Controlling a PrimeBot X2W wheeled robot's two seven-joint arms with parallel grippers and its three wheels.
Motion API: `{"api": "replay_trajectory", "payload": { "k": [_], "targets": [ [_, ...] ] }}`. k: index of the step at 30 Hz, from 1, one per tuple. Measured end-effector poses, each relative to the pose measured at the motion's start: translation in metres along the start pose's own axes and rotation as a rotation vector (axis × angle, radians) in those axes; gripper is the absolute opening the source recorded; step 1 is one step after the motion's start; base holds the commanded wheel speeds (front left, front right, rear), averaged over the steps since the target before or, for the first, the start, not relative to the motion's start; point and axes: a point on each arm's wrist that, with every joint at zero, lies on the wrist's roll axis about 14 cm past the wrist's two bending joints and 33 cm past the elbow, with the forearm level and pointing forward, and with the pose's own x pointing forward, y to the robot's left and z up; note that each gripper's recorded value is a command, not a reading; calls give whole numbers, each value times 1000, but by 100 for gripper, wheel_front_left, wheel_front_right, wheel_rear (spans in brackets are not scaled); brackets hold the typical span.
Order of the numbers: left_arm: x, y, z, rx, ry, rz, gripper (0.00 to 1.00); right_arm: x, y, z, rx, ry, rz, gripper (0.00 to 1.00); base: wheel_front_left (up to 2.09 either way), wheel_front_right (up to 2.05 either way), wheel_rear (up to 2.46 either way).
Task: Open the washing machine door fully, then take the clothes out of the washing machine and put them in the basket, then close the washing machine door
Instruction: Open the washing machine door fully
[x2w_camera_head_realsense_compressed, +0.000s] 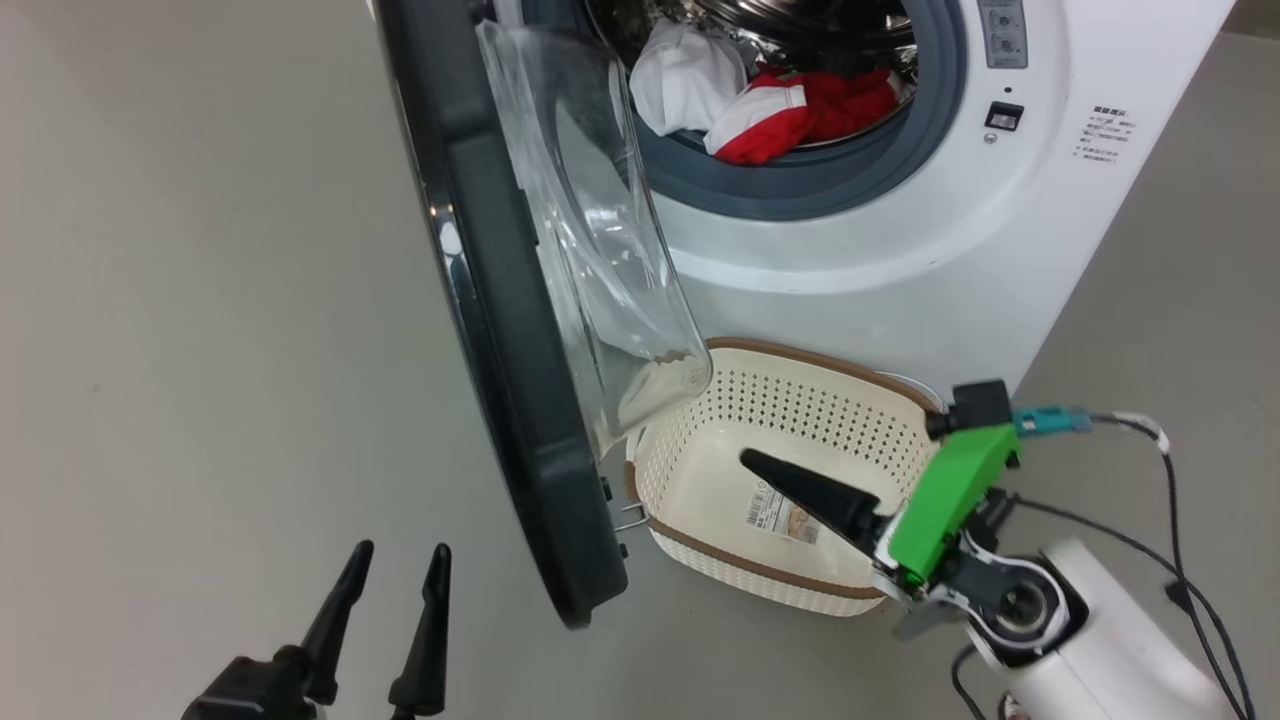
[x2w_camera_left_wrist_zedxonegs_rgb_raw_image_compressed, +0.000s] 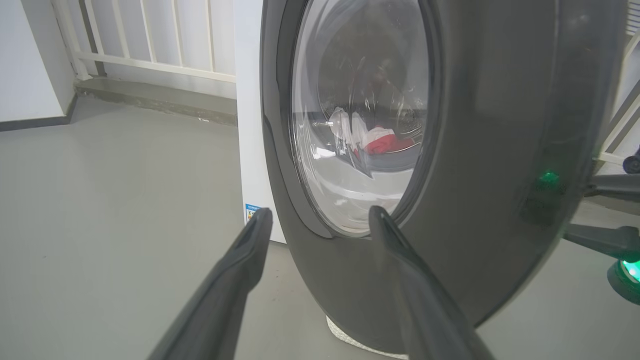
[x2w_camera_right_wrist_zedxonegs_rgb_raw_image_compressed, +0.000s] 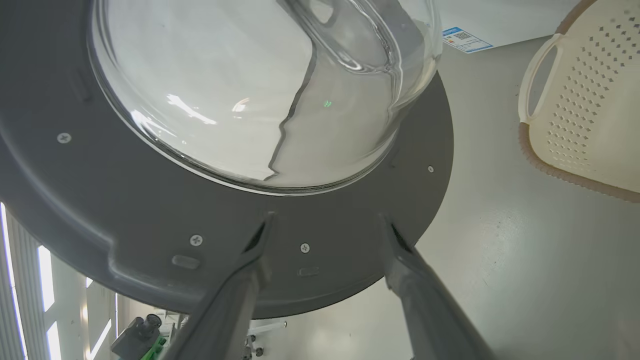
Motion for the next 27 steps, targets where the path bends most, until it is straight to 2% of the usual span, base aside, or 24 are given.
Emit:
{"api": "replay_trajectory", "payload": {
  "k": [6,11,15,18,24,27],
  "targets": [
    [2,-1,1,-1,-3,-5,100,-23,-35,5,11,-92,-97,100,0,0,0],
    [4,-4,1,-2,-5,-14,100,-47,-68,15,-36,-177,-209,100,0,0,0],
    [4,-5,1,-4,-6,-19,100,-60,-80,21,-80,-251,-255,100,0,0,0],
    [5,-6,1,-5,-7,-22,100,-69,-84,28,-152,-326,-284,100,0,0,0],
    [6,-9,0,-8,-6,-33,100,-85,-87,41,-394,-460,-330,100,0,0,0],
    [6,-10,1,-8,-8,-37,100,-90,-90,39,-502,-467,-349,100,0,0,0]
  ]
}}
